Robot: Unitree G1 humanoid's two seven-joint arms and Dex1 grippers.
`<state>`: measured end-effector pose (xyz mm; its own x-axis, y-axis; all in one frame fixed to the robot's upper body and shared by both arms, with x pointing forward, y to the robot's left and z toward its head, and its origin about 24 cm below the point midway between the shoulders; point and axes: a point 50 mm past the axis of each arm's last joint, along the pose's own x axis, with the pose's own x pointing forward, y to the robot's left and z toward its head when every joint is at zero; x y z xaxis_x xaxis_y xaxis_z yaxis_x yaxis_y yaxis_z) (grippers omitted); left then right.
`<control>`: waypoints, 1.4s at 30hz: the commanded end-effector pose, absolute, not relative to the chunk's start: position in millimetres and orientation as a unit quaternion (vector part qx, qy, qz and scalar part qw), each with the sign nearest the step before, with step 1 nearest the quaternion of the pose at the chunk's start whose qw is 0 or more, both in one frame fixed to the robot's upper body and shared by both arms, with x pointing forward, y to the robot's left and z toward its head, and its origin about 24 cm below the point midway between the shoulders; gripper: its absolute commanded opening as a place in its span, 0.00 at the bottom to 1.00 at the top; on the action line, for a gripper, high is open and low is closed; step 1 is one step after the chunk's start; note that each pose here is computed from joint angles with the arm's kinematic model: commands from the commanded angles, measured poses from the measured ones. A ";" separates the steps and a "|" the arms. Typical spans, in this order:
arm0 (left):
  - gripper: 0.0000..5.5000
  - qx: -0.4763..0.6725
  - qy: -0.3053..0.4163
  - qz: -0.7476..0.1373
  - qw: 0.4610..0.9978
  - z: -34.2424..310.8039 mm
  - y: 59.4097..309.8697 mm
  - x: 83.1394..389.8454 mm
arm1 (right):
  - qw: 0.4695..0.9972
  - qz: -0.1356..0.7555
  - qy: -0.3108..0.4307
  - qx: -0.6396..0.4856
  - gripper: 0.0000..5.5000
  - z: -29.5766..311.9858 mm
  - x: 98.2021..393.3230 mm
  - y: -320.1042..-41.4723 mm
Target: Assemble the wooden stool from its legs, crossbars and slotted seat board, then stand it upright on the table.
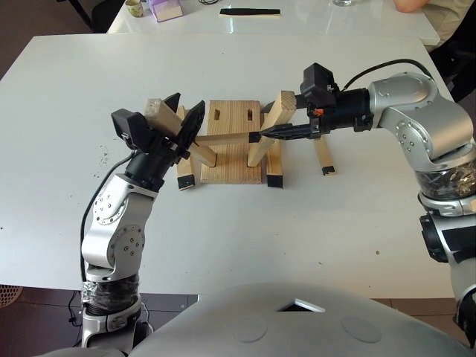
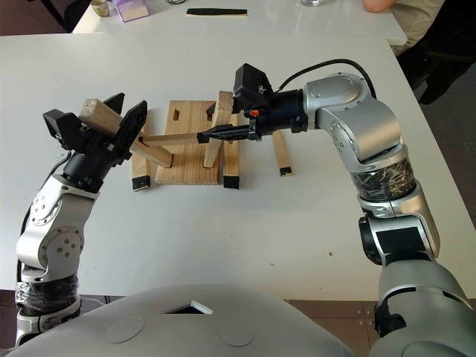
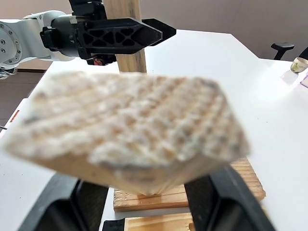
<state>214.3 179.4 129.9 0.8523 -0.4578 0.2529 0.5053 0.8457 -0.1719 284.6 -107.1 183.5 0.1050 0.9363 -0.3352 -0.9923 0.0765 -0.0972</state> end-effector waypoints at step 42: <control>0.14 -0.034 0.089 -0.206 0.974 94.9 117.3 197.6 | 0.738 0.645 0.096 -0.174 0.37 186.3 290.3 -90.4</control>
